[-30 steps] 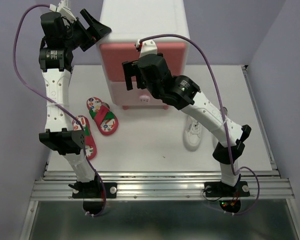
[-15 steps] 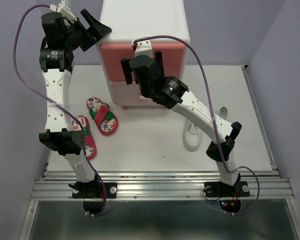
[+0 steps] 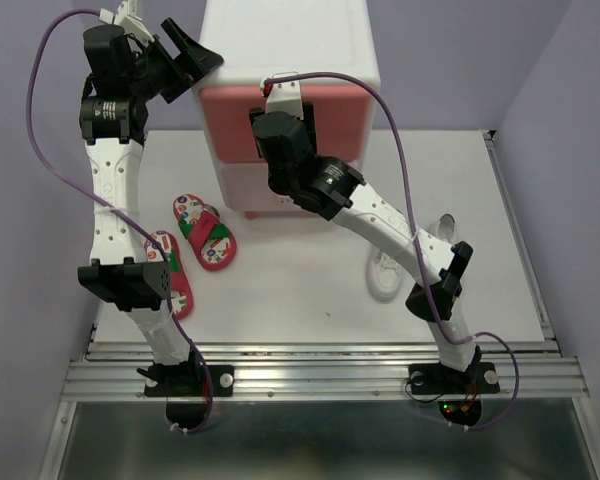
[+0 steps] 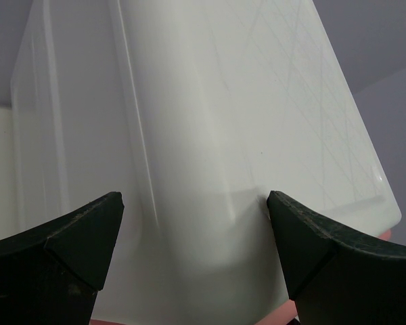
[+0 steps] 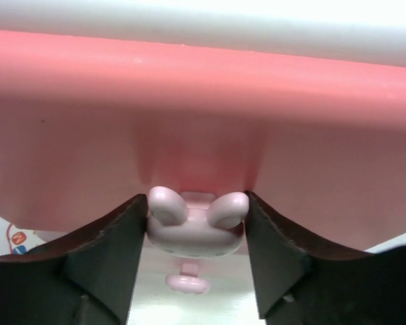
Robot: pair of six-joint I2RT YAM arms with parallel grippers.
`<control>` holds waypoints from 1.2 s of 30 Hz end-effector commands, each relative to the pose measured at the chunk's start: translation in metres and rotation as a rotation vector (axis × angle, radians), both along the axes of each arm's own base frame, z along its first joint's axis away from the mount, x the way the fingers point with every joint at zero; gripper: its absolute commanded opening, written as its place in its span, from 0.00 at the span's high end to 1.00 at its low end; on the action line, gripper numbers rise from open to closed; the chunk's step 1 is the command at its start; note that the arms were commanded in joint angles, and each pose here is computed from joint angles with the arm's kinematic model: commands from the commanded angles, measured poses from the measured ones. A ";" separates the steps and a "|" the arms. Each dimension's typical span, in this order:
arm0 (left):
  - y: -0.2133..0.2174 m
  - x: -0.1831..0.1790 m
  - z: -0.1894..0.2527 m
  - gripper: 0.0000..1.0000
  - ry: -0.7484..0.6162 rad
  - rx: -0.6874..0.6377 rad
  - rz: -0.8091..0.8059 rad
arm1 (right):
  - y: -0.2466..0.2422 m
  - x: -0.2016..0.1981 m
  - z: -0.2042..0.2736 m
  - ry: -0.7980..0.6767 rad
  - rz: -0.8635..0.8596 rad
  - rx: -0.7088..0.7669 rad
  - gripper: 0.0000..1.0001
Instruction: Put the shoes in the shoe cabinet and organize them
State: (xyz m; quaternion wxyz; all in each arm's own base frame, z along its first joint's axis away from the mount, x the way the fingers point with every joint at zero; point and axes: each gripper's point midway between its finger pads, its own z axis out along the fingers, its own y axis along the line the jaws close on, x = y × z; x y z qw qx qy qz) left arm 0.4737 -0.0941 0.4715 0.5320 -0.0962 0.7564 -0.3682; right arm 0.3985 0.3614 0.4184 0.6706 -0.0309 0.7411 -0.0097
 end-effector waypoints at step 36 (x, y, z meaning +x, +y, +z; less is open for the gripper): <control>0.037 -0.007 -0.105 0.03 0.308 0.094 0.255 | -0.025 -0.161 -0.033 0.397 0.522 0.263 0.99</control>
